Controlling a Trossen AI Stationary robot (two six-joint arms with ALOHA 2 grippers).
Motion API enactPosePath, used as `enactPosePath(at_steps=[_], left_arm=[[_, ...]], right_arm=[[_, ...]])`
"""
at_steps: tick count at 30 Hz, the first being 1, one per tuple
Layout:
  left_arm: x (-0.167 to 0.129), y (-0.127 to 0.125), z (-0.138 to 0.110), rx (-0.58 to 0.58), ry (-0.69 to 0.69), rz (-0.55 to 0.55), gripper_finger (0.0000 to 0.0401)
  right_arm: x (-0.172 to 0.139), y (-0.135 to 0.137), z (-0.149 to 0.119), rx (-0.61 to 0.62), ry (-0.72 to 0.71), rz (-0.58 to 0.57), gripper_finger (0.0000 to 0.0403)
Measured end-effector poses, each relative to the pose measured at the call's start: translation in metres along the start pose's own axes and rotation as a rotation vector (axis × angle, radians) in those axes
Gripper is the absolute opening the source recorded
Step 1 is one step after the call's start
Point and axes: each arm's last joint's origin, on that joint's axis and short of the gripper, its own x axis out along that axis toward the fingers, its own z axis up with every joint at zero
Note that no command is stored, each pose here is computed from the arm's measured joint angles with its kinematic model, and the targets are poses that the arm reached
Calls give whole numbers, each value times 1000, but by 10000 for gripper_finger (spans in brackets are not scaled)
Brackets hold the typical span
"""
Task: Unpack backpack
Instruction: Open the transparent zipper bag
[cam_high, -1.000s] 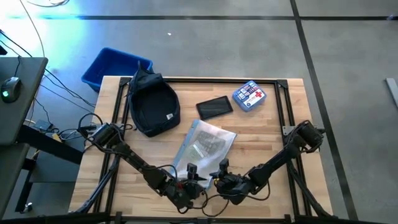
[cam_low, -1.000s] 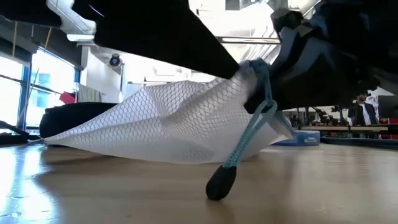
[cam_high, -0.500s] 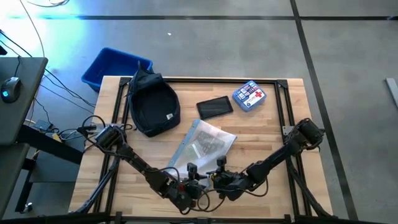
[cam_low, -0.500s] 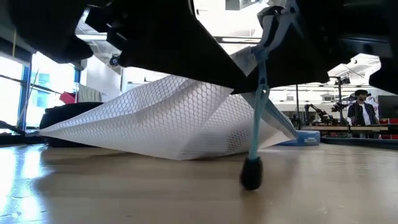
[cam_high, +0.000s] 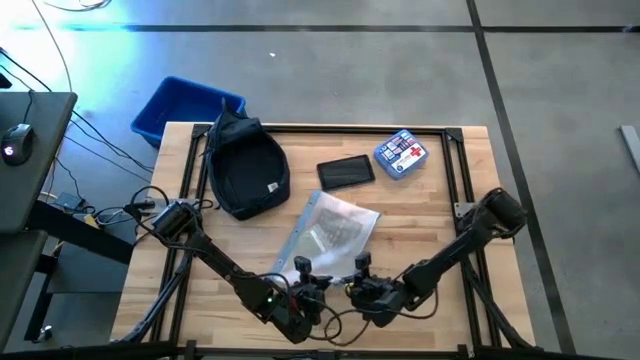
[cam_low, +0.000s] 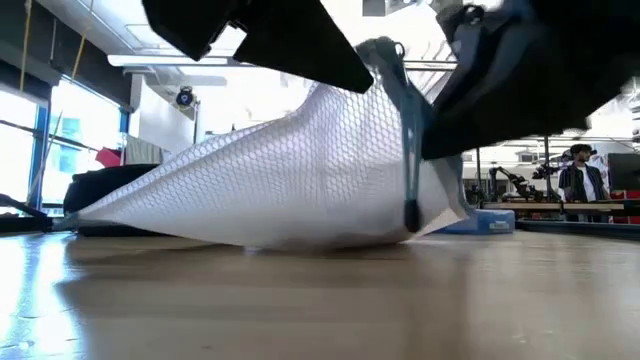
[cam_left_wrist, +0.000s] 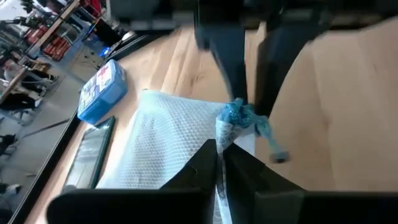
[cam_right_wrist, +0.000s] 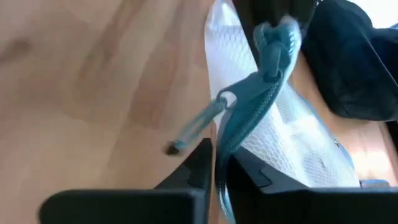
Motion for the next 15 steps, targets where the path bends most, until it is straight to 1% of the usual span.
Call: enactPosePath(at_steps=[3, 5, 8, 9, 10, 11, 13, 15], left_arm=[[1, 1, -1, -18, 5, 4, 1], [1, 1, -1, -32, 5, 15, 0], [2, 3, -1, -37, -3, 55, 0], [2, 3, -1, -37, -3, 60, 0], [2, 3, -1, -38, -3, 59, 0], [1, 3, -1, -38, -4, 59, 0], [1, 2, 0, -42, -5, 52, 0], [1, 2, 0, -43, -2, 32, 0]], right_arm=[[-15, -1, 5, 49, -23, 22, 76], [-20, 1, 9, 94, -54, 61, 105], [-22, 5, 16, 160, -110, 198, 135], [-20, 5, 18, 192, -121, 220, 141], [-18, 3, 18, 228, -119, 212, 144], [-15, 0, 17, 264, -103, 179, 145], [-9, -9, 12, 334, -54, 100, 145], [-3, -16, 6, 386, 4, 61, 145]])
